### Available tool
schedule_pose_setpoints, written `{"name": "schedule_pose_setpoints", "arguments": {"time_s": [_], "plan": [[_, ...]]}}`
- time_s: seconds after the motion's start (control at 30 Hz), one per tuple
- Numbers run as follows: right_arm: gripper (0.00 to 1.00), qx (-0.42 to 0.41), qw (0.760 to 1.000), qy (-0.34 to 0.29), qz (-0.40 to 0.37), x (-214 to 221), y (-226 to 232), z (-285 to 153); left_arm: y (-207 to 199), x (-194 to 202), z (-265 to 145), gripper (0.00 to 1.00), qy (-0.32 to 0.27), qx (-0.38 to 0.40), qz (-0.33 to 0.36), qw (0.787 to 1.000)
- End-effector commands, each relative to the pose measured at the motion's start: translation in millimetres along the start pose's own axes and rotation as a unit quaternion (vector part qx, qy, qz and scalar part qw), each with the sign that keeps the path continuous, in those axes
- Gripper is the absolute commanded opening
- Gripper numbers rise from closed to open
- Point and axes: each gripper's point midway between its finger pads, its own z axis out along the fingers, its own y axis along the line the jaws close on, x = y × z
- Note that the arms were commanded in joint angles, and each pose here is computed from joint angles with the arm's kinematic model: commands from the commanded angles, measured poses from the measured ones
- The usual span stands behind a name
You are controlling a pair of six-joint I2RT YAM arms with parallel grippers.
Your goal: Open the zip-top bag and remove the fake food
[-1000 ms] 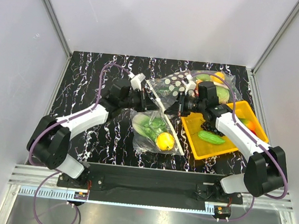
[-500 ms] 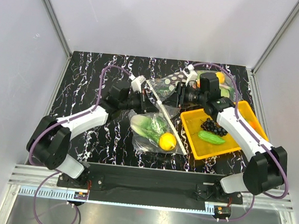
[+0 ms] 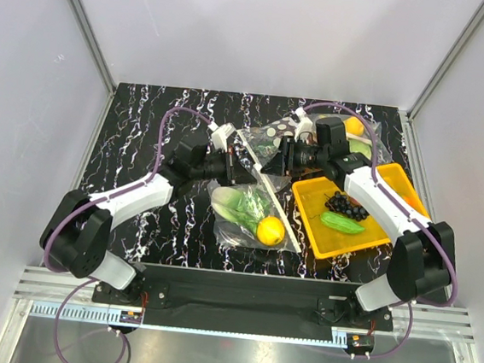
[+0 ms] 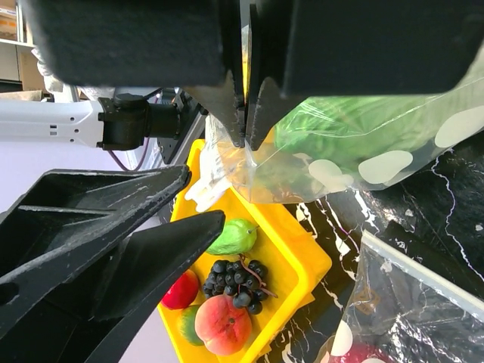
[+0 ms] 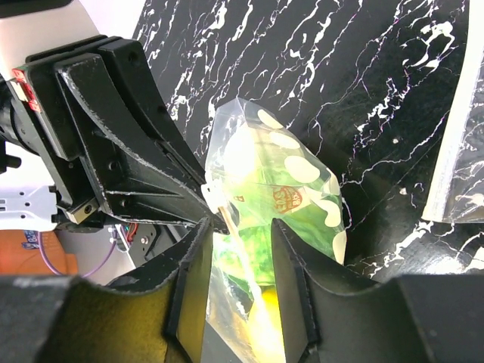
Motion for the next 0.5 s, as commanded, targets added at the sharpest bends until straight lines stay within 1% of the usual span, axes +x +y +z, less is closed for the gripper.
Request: {"name": "schedule_pose_setpoints", "arguments": {"time_s": [0.0,0.47], "plan": [[0.44,-0.017,0.999,-0.024,-0.038,-21.3,17.0,-3.6,-25.3,-7.6,-8.0,0.0,-0.017,0.045,0.03,0.998],[0.45,-0.038,0.998,-0.002,-0.05,-17.7,27.0,12.2,-27.1,-6.6,-9.9,0.0,-0.015,0.047,0.032,0.998]]}}
